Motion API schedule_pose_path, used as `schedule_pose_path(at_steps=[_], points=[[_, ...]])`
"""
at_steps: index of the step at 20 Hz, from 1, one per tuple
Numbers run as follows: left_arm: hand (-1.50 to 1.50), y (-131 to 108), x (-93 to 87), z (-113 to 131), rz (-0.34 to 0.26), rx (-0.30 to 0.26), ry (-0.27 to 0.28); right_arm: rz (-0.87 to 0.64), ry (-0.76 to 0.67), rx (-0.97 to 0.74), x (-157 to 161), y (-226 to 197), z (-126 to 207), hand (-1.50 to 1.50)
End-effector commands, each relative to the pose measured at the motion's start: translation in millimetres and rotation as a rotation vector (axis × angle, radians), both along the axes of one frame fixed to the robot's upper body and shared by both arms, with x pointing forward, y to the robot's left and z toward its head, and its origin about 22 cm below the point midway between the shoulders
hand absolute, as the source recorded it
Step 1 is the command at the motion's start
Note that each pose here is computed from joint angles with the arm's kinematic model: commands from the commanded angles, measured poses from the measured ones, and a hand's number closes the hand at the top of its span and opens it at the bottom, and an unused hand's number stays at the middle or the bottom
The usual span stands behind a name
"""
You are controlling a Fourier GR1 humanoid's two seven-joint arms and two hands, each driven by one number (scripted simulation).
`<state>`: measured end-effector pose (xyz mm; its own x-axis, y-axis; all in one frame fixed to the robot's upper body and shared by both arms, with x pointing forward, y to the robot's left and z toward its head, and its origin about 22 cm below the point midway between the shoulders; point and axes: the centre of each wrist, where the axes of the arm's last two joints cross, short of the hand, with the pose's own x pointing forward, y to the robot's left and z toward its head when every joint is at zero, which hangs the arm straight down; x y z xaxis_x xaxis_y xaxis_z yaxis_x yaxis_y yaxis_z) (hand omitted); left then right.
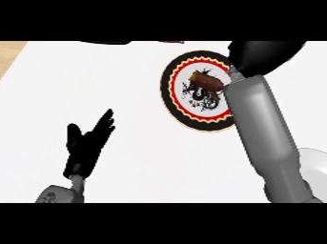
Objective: Pick the sweet potato from the plate and place it in the plate
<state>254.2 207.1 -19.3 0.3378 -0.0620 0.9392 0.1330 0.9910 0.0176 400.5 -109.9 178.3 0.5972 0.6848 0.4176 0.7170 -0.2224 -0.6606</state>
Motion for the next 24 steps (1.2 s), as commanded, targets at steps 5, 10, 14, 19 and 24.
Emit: schedule_pose_path(at_steps=[5, 10, 14, 19, 24], points=[[0.0, 5, -2.7, -4, 0.021, -0.021, 0.001, -0.219, -0.18, 0.182, -4, -35, -31, 1.5], [0.0, 6, -2.0, -5, 0.033, -0.025, 0.006, -0.247, -0.202, 0.214, -10, -57, -52, 1.5], [0.0, 7, -4.4, -6, 0.032, -0.015, 0.005, -0.347, -0.132, 0.357, -16, -90, -70, 1.5], [0.0, 3, -4.7, -8, 0.017, -0.011, 0.009, -0.389, 0.052, 0.567, -21, -107, -131, -1.5], [0.0, 12, 6.4, -4, 0.048, -0.016, -0.003, -0.222, -0.064, 0.605, -23, -96, -149, -1.5]])
